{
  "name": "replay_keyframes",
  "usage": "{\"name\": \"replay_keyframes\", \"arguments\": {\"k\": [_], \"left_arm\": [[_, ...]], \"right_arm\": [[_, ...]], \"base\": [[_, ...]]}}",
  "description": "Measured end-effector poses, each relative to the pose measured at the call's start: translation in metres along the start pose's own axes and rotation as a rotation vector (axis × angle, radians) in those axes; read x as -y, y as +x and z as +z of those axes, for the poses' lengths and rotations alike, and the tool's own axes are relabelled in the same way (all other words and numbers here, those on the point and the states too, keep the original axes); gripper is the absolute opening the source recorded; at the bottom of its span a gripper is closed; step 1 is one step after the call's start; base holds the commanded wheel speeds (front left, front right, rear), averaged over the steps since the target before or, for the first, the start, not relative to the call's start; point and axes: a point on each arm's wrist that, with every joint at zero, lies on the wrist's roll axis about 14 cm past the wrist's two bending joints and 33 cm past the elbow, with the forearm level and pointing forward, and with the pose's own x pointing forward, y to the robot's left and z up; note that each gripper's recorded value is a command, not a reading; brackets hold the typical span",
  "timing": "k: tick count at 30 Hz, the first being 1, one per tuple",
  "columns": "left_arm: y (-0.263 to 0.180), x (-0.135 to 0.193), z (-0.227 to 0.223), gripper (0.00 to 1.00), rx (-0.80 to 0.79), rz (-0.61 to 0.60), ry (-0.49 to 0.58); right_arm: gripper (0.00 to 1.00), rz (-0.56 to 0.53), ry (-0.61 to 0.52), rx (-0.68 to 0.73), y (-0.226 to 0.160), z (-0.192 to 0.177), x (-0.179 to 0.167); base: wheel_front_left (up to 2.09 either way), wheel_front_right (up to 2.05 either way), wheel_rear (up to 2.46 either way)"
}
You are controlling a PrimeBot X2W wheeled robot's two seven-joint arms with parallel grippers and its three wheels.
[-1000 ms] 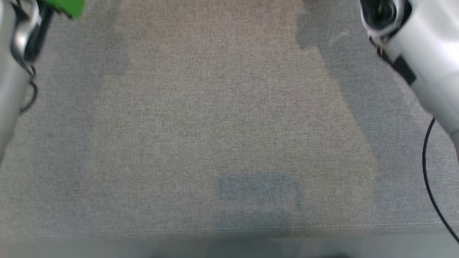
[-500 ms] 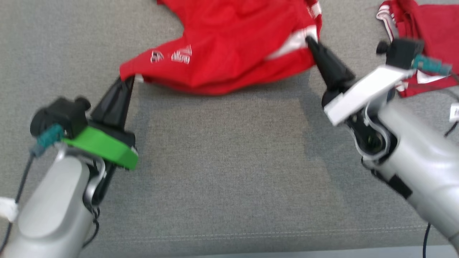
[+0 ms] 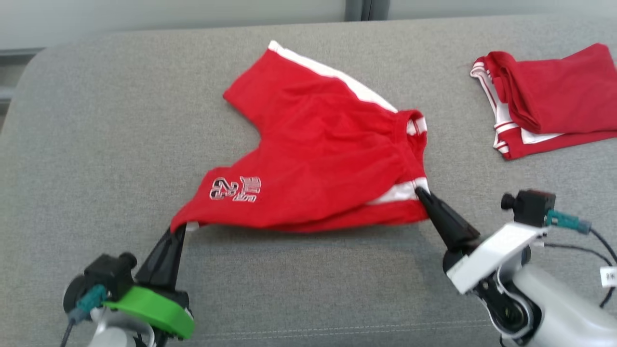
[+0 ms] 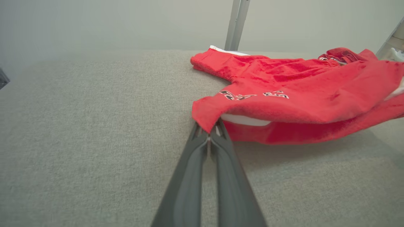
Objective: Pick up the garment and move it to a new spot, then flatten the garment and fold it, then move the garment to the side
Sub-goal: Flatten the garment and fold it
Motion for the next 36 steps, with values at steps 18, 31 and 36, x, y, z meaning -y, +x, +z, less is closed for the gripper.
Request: {"name": "replay_keyframes", "arguments": {"k": [18, 31, 36], "left_arm": [[-0.06, 0.008, -0.027, 0.0, -0.022, 0.115, -0.081], [0.001, 0.009, 0.027, 0.0, 0.05, -0.086, 0.213], [0.041, 0.008, 0.057, 0.0, 0.058, -0.17, 0.328]], "right_arm": [[0.0, -0.092, 0.037, -0.066, -0.075, -0.044, 0.004], [0.0, -0.047, -0.004, 0.089, -0.05, 0.003, -0.008], [0.0, -0.071, -0.028, 0.131, -0.038, 0.016, 0.002]], "base": [[0.0, 0.0, 0.0], [0.0, 0.0, 0.0], [0.0, 0.0, 0.0]]}}
